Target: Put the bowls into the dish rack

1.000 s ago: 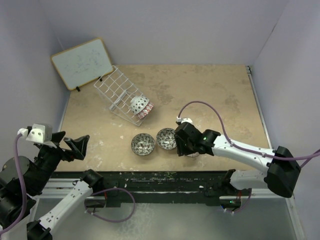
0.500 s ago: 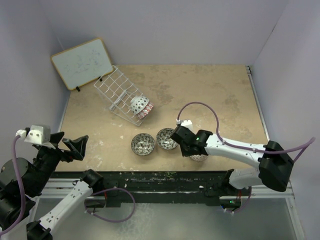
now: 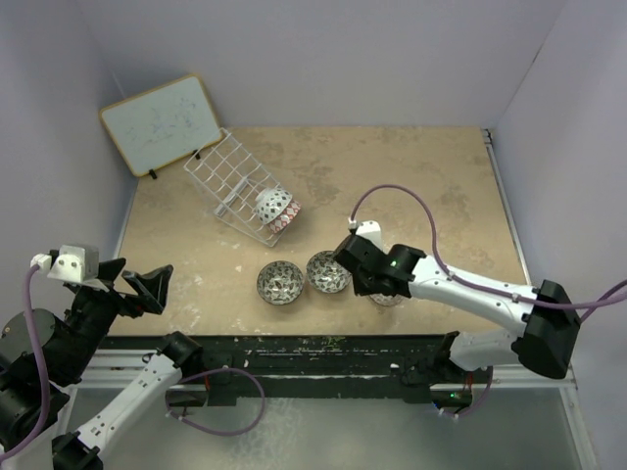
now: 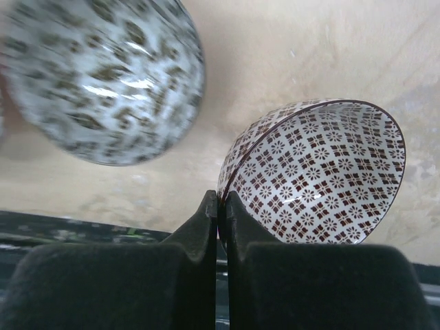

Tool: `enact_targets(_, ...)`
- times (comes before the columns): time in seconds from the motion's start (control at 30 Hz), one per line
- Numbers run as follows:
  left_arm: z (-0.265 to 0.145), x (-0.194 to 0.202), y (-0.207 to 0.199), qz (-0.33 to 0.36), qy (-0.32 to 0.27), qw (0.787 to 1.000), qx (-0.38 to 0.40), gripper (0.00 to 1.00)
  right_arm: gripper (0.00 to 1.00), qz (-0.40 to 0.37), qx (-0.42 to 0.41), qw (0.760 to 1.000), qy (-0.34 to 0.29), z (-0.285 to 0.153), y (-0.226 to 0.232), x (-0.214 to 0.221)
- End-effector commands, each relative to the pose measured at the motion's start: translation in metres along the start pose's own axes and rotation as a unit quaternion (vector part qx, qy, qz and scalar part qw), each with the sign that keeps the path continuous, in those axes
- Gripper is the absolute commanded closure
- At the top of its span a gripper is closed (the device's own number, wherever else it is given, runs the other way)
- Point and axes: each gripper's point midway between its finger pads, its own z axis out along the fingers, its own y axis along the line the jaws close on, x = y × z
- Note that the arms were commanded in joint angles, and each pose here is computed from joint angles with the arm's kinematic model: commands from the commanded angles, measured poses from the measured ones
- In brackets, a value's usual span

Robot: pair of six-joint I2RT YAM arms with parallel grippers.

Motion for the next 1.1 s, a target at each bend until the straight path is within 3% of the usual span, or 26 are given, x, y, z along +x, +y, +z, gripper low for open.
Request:
enact_targets(0.0,-0.002,-0.008,0.001,0.002,-0.013,1.0,0.0,0.01,1.0,0.046,-0.078,0.987,-0.129,-0.056,0.031,-0.088)
enact_targets(0.1,-0.003,-0.011,0.0,0.002,-0.017,1.0,0.001,0.01,1.0,0.055,-0.153,0.966,-0.201,-0.095,0.06,-0.139)
enact_targets(0.2,-0.003,-0.015,-0.001,-0.001,-0.022,1.0,0.004,0.01,1.0,0.072,-0.252,0.925,-0.275,-0.14,0.095,-0.186)
enact_targets(0.33,-0.006,-0.023,-0.003,0.0,-0.028,1.0,0.01,0.01,1.0,0.1,-0.368,0.846,-0.372,-0.2,0.127,-0.235)
enact_targets(0.53,-0.014,-0.031,-0.001,0.0,-0.036,0.999,0.01,0.01,1.0,0.149,-0.503,0.705,-0.478,-0.266,0.135,-0.274)
enact_targets(0.73,-0.022,-0.034,0.001,-0.004,-0.04,0.999,0.009,0.01,1.0,0.207,-0.614,0.565,-0.511,-0.268,0.119,-0.289)
enact_targets(1.07,-0.031,-0.037,0.01,-0.003,-0.043,0.999,-0.007,0.01,1.0,0.273,-0.688,0.445,-0.505,-0.226,0.133,-0.307)
